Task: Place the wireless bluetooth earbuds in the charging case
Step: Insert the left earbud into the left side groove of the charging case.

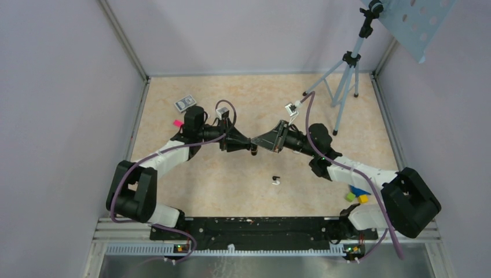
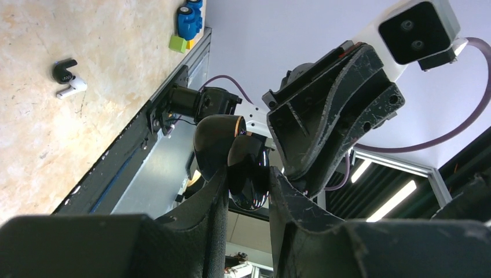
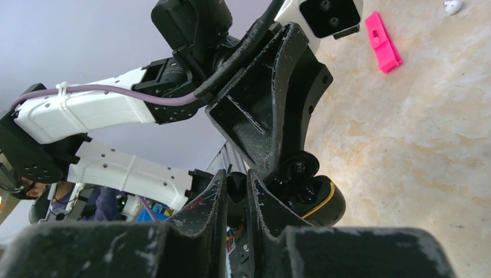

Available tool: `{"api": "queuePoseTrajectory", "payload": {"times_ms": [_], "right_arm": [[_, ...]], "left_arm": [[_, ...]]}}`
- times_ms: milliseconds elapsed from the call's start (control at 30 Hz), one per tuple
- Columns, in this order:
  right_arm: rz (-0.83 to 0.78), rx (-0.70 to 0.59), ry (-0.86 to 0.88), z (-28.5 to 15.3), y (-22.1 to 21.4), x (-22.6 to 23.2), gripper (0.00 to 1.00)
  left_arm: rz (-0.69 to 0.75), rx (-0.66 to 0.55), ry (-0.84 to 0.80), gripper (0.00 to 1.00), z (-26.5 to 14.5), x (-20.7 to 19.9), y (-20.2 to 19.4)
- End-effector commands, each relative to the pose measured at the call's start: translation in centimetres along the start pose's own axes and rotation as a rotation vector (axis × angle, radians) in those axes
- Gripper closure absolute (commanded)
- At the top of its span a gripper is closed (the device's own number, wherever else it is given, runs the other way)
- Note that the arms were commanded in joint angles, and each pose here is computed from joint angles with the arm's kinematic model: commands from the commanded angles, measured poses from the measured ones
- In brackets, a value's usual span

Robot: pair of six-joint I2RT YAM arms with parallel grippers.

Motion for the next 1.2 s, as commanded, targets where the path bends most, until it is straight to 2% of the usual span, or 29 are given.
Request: {"api": "queuePoseTrajectory", "payload": {"times_ms": [0,1167], "right_arm": [[-0.048,-0.014,0.055,-0.03,-0.19,0.8,1.0],[-0.082,-0.081,0.073,-0.92,-0.36,0.07,1.0]], "left_arm": [[0.019,0.025,-0.029,1.0,-0.07,-0.7,-0.54],[-0.094,0.015,-0.063,1.0,-0.09,-0.32,-0.71]]}}
Point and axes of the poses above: each gripper's point midway between its finger pads, its own z axis out along the fingers, its own x axis along the line the jaws close on, y = z × x, the point moved 1 cm from there along -z, back along the fingers, and after that the axes turned 5 degrees about z, right-handed, at the moved point
